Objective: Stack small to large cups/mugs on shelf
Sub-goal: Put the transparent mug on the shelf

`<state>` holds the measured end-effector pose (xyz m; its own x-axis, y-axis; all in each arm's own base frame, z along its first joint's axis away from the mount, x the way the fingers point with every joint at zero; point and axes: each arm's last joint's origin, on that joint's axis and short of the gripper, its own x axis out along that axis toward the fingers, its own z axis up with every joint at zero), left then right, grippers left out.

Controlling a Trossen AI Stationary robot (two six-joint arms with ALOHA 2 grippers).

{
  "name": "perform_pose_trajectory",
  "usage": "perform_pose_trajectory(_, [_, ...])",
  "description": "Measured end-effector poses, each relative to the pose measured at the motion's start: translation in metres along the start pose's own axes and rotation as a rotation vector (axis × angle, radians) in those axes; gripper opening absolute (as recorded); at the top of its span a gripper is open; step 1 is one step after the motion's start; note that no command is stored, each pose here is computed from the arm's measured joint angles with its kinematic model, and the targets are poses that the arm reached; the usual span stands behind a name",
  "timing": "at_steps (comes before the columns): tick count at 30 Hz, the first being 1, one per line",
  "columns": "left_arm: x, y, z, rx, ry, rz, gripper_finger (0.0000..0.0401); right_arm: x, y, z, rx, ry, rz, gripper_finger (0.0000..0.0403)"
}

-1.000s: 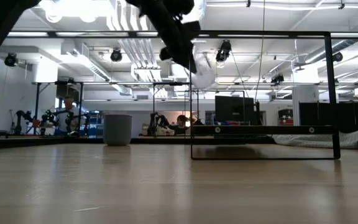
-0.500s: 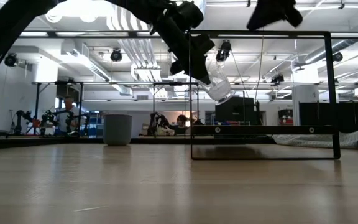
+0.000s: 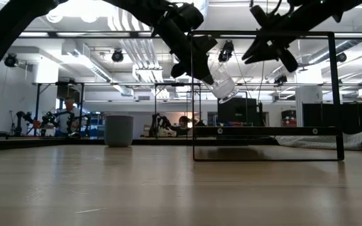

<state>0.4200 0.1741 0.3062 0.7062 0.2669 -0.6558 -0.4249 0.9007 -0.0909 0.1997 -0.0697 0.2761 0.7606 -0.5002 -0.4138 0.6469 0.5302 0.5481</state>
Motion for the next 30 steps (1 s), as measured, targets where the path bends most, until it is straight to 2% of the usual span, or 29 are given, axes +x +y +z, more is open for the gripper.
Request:
perform_pose_trajectory(7, [0.002, 0.001, -0.001, -0.003, -0.011, 0.000, 0.0000, 0.013, -0.010, -0.007, 0.026, 0.013, -0.058, 0.0054])
perform_pose_trajectory(24, [0.012, 0.002, -0.011, -0.094, 0.029, 0.011, 0.0000, 0.043, -0.021, -0.017, -0.001, 0.043, -0.159, 0.0054])
perform_pose_trajectory(30, [0.025, 0.003, -0.018, -0.135, 0.066, 0.018, 0.0000, 0.050, -0.019, -0.017, 0.009, 0.025, -0.142, 0.0054])
